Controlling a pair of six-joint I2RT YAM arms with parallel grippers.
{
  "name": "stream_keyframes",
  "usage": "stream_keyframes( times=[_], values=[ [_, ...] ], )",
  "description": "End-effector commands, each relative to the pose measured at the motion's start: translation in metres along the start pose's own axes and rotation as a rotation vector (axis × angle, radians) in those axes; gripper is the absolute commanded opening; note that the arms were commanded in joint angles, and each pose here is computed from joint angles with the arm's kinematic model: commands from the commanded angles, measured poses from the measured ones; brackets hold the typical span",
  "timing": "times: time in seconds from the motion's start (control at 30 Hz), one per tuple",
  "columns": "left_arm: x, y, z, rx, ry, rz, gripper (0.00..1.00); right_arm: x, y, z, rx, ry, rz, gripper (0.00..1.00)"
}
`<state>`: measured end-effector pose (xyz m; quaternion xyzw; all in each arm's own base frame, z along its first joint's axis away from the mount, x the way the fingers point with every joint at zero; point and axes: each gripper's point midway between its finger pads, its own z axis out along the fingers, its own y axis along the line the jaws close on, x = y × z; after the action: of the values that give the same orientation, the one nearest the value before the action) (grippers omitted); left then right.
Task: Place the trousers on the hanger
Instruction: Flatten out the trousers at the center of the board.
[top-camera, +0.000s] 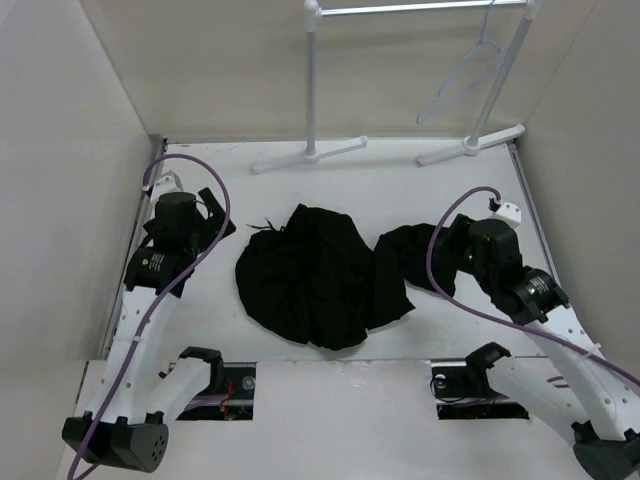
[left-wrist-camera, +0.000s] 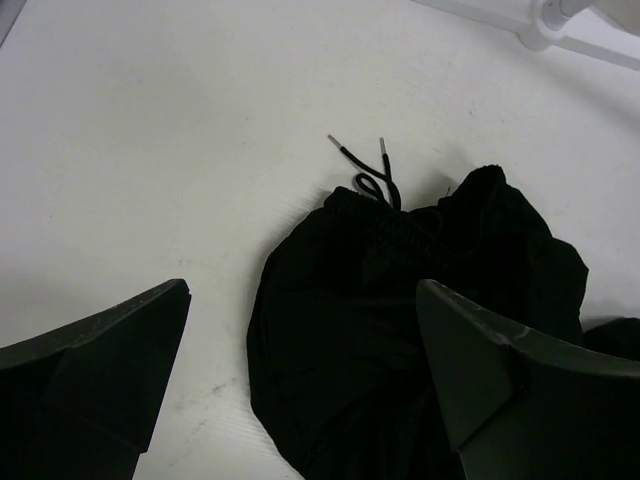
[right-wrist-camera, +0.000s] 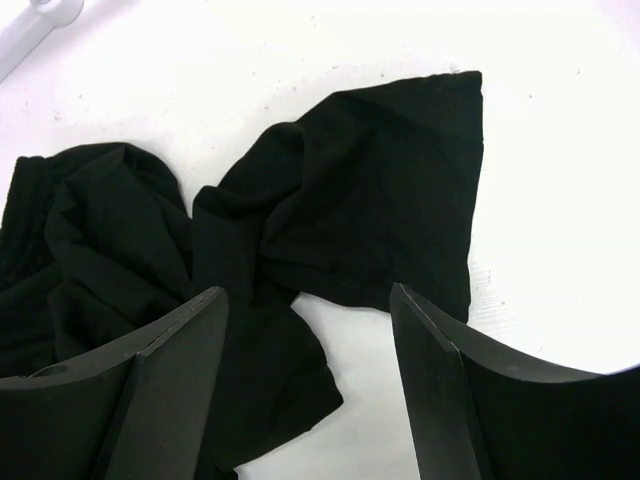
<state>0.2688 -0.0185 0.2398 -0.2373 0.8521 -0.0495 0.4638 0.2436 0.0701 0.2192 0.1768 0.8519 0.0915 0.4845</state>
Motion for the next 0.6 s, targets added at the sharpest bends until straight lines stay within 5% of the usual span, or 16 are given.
stream_keyframes(
  times=[0.0, 0.13, 0.33, 0.47, 0.5, 0.57],
  values=[
    [-0.005, 0.004, 0.003, -0.03, 0.006, -0.04, 1.0, -0.028, 0.021, -0.014, -0.086, -0.078, 0.021, 0.72],
    [-0.011, 0.005, 0.007, -0.016, -0.023, -0.074, 1.0, -0.031, 0.038, -0.019, -0.146, -0.065, 0.017, 0.61],
    [-0.013, 0.006, 0.008, 0.005, -0.084, -0.164, 1.0, -0.018, 0.096, -0.024, -0.279, 0.034, -0.031, 0.15],
    [-0.017, 0.018, 0.001, -0.023, -0.127, -0.252, 1.0, -0.002, 0.156, -0.021, -0.376, 0.105, -0.109, 0.09],
    [-0.013, 0.016, 0.001, -0.009, -0.11, -0.248, 0.97, 0.002, 0.175, -0.018, -0.399, 0.117, -0.128, 0.1],
    [-0.004, 0.013, 0.004, 0.009, -0.061, -0.213, 0.46, 0.017, 0.21, -0.009, -0.444, 0.156, -0.172, 0.17]
  ],
)
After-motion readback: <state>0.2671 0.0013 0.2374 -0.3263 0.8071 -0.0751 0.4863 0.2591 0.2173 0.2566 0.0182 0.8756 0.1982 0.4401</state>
